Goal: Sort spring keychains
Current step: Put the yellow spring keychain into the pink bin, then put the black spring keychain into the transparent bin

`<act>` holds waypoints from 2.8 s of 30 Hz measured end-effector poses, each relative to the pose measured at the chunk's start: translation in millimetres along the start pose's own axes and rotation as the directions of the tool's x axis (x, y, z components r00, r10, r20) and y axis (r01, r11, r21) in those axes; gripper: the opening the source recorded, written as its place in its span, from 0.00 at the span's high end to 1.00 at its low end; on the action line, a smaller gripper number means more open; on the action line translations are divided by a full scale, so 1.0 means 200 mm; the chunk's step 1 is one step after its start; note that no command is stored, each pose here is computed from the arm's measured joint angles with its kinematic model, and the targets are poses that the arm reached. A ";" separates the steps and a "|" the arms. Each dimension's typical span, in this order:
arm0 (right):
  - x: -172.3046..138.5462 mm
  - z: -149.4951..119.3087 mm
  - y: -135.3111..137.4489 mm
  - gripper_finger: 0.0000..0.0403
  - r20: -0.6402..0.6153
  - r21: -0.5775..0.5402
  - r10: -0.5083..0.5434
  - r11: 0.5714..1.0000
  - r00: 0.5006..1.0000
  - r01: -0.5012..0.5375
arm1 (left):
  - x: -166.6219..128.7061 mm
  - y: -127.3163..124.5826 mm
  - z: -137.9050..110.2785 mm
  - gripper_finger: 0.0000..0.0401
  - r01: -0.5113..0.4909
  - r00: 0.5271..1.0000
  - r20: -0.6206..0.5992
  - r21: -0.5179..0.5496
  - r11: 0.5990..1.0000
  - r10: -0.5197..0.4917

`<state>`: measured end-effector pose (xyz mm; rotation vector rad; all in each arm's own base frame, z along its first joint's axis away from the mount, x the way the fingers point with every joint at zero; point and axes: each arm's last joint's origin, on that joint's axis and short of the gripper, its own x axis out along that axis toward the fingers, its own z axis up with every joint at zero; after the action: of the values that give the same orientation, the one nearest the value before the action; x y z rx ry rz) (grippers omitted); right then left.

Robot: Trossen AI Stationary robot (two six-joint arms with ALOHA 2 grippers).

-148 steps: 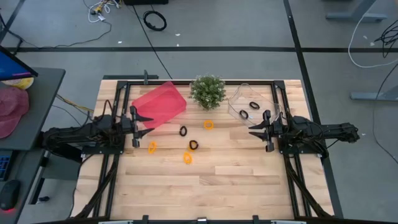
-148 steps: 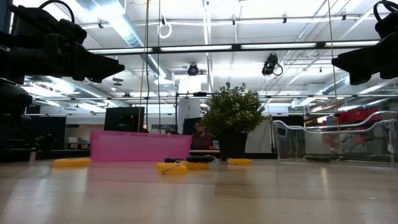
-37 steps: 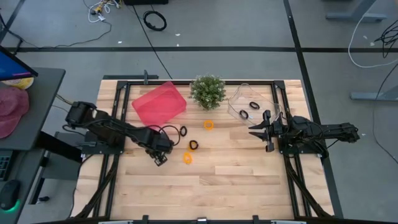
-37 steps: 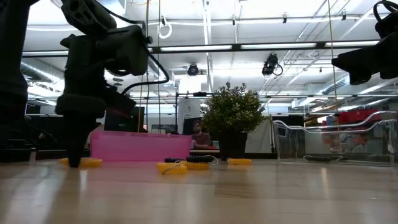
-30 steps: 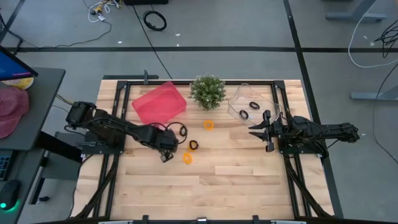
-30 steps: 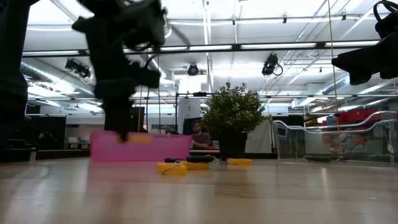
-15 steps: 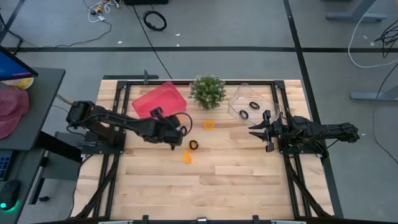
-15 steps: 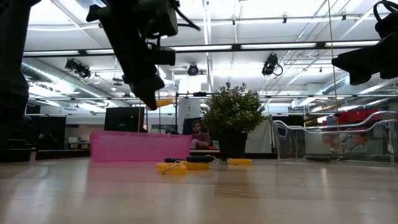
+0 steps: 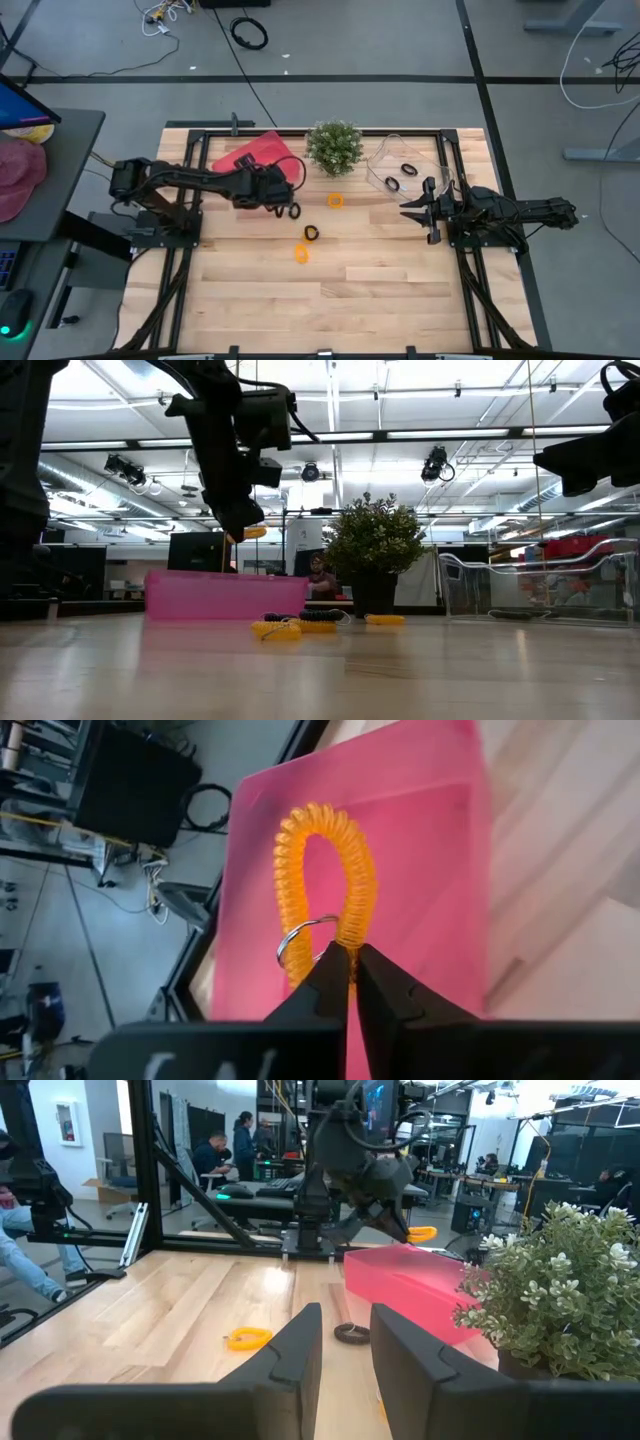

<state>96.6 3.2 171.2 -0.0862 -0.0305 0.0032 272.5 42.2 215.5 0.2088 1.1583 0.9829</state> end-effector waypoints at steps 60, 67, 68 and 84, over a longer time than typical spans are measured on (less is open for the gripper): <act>0.00 0.00 0.00 0.77 0.000 0.000 0.000 1.000 1.000 0.000 | 0.10 -0.15 0.12 0.65 0.590 0.802 -0.021 -0.122 0.798 -0.597; 0.00 0.00 0.00 0.77 0.001 0.000 0.000 1.000 1.000 0.000 | 0.24 -0.22 0.11 0.65 0.612 0.774 -0.098 -0.141 0.778 -0.626; 0.00 0.00 0.00 0.77 0.001 0.000 0.000 1.000 1.000 0.000 | 0.25 -0.23 0.11 0.65 0.621 0.765 -0.109 -0.137 0.772 -0.635; 0.00 0.00 0.00 0.77 0.000 0.000 0.000 1.000 1.000 0.000 | 0.42 -0.28 0.10 0.91 0.650 0.735 -0.174 -0.099 0.754 -0.656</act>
<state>96.5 3.2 171.3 -0.0862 -0.0309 0.0032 324.2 78.1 133.2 -0.3277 1.2669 0.3882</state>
